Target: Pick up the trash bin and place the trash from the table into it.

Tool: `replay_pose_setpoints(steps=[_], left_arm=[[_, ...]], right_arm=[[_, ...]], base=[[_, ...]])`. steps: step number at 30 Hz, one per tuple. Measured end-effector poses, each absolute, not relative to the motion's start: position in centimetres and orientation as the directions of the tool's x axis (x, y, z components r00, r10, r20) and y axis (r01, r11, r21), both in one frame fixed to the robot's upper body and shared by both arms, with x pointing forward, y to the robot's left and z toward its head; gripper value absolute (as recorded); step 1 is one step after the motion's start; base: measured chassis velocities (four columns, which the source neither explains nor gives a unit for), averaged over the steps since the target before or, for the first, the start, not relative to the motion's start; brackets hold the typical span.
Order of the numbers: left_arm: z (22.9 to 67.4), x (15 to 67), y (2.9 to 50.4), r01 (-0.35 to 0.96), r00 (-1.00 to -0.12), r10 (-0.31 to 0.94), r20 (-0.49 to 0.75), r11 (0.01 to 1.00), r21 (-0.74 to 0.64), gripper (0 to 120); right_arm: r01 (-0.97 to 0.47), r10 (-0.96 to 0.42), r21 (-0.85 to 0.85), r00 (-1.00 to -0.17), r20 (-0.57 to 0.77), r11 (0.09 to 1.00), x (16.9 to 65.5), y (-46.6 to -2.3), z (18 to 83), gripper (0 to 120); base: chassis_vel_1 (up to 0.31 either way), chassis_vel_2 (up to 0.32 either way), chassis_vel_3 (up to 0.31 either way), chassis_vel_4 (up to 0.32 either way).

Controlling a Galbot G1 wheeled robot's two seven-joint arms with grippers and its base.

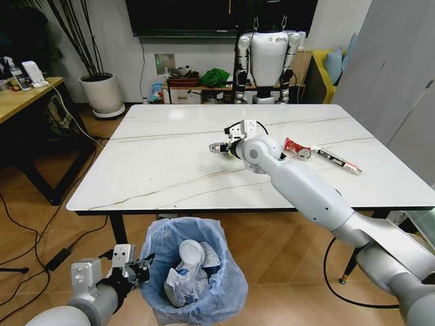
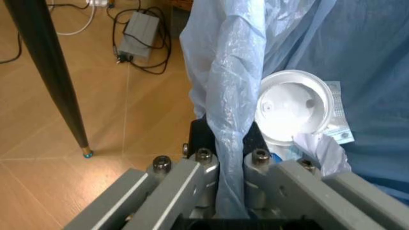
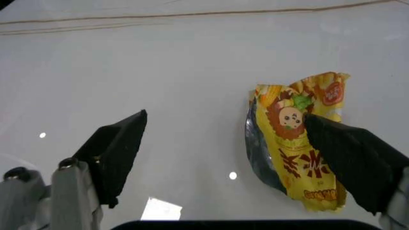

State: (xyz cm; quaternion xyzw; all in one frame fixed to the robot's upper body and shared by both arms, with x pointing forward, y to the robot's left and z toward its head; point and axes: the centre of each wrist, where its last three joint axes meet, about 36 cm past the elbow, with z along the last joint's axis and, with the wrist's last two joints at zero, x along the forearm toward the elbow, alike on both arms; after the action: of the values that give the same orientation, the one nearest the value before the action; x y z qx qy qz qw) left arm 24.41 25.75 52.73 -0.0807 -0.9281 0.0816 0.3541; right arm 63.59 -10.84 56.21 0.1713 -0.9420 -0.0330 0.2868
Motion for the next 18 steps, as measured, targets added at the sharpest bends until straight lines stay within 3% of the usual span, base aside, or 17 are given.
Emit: replay_pose_setpoints(steps=[2,5,10,12,18], left_arm=[[52.7,24.4,25.8,0.091,-0.737,0.206,0.644,0.974,-0.208,0],[52.7,24.4,25.8,0.086,-0.737,0.203,0.645,0.974,-0.208,0],[52.7,24.3,25.8,0.083,-0.736,0.204,0.645,0.974,-0.212,0],[52.6,24.3,25.8,0.083,-0.735,0.204,0.646,0.973,-0.213,0],[52.6,24.2,25.8,0.083,-0.734,0.204,0.648,0.974,-0.213,0]], right_arm=[[-0.302,-0.341,0.162,-0.776,0.531,0.939,63.7,-10.8,56.1,86],[-0.295,-0.331,0.155,-0.777,0.536,0.943,63.9,-11.2,55.9,68],[-0.277,-0.308,0.138,-0.791,0.529,0.951,64.0,-12.3,56.0,54],[-0.273,-0.300,0.131,-0.797,0.524,0.953,64.1,-12.9,56.5,57],[-0.245,-0.258,0.097,-0.807,0.532,0.965,64.7,-15.5,56.0,81]], base=[[0.000,0.000,0.000,0.000],[0.000,0.000,0.000,0.000],[0.000,0.000,0.000,0.000],[0.000,0.000,0.000,0.000],[0.000,0.000,0.000,0.000]])
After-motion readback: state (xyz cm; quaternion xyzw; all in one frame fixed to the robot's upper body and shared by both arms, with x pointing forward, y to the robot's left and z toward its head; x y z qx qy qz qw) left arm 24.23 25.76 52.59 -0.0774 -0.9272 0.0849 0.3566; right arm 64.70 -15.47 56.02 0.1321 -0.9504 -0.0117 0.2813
